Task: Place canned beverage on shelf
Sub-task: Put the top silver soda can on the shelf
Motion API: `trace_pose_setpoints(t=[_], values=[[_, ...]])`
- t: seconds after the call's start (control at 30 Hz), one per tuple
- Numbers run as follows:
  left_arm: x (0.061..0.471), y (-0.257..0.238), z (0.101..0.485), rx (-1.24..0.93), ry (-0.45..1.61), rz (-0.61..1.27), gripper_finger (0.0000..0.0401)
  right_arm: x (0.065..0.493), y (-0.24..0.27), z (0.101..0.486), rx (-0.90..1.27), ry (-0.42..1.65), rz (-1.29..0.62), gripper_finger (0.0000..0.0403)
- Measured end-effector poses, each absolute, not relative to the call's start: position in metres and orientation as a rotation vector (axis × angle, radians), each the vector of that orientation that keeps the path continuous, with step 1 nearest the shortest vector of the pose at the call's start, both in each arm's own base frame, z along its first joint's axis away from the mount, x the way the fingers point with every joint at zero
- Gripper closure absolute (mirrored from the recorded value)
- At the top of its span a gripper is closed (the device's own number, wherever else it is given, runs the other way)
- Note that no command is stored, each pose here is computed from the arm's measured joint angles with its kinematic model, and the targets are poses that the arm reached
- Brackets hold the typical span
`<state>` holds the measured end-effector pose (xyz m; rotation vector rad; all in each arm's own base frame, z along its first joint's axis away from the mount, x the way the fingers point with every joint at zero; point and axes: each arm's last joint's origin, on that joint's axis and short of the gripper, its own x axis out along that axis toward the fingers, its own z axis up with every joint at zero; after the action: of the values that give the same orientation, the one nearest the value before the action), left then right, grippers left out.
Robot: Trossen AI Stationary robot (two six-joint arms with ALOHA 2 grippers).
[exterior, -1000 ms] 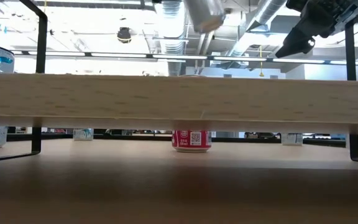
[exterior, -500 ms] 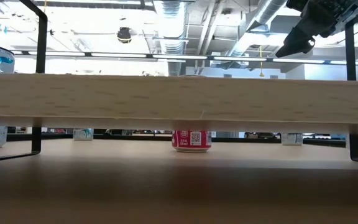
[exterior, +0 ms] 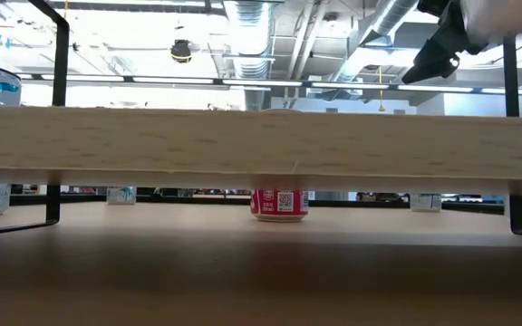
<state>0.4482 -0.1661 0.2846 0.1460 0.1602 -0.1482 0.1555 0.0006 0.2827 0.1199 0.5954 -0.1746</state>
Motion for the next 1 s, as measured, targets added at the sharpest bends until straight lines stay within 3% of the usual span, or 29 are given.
trace_pose_setpoints(t=[0.23,1.0], values=[[0.470,-0.142,0.250,0.113,0.277,-0.119,0.0122,0.155,0.001,0.283,0.120,0.596,-0.175,0.0124],[0.471,-0.137,0.247,0.048,0.311,-0.188,0.0122,0.156,0.001,0.283,0.122,0.595,-0.176,0.0124]])
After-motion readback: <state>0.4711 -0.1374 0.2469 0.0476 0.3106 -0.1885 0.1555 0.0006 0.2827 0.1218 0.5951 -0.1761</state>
